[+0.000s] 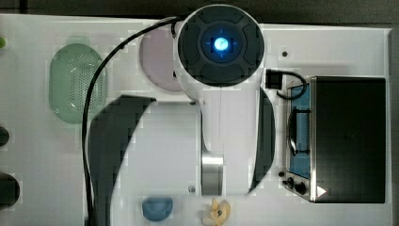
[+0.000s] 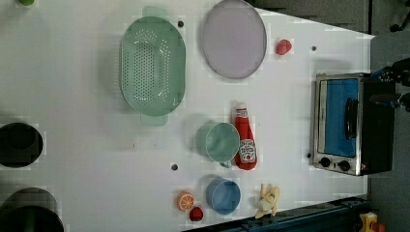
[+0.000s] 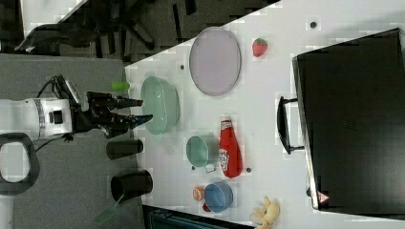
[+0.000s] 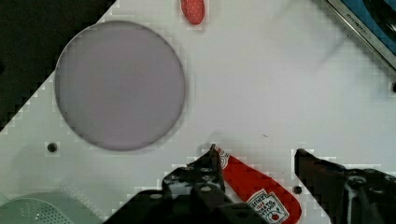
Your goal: Flap open oven.
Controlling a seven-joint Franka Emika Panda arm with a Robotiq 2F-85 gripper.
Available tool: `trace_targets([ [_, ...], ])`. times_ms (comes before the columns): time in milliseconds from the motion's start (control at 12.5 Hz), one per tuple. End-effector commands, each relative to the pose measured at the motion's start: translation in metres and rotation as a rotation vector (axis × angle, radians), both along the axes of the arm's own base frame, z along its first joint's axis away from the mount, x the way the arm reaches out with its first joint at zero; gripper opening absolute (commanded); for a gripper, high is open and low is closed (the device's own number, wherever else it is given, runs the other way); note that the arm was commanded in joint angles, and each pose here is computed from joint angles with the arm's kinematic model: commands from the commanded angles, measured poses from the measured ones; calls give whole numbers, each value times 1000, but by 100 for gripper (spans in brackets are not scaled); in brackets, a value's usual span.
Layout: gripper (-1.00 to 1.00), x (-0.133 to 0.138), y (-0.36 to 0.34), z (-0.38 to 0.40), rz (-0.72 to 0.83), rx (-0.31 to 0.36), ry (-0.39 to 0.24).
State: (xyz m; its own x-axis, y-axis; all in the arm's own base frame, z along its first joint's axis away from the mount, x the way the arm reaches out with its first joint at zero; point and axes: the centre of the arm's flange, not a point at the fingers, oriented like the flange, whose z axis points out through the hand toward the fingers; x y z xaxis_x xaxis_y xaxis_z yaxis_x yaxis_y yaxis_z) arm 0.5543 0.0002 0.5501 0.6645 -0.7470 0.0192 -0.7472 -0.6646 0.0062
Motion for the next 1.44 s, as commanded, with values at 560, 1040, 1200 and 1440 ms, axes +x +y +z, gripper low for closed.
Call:
trace_targets([
  [560,65,-120,-34,51,-132,47,23],
  [1040,-65,-119,-46,40,-155,51,45],
  [1200,-65,-117,-56,28,-170,56,65],
  [1440,-65,-107,-81,6,-91,45,65],
])
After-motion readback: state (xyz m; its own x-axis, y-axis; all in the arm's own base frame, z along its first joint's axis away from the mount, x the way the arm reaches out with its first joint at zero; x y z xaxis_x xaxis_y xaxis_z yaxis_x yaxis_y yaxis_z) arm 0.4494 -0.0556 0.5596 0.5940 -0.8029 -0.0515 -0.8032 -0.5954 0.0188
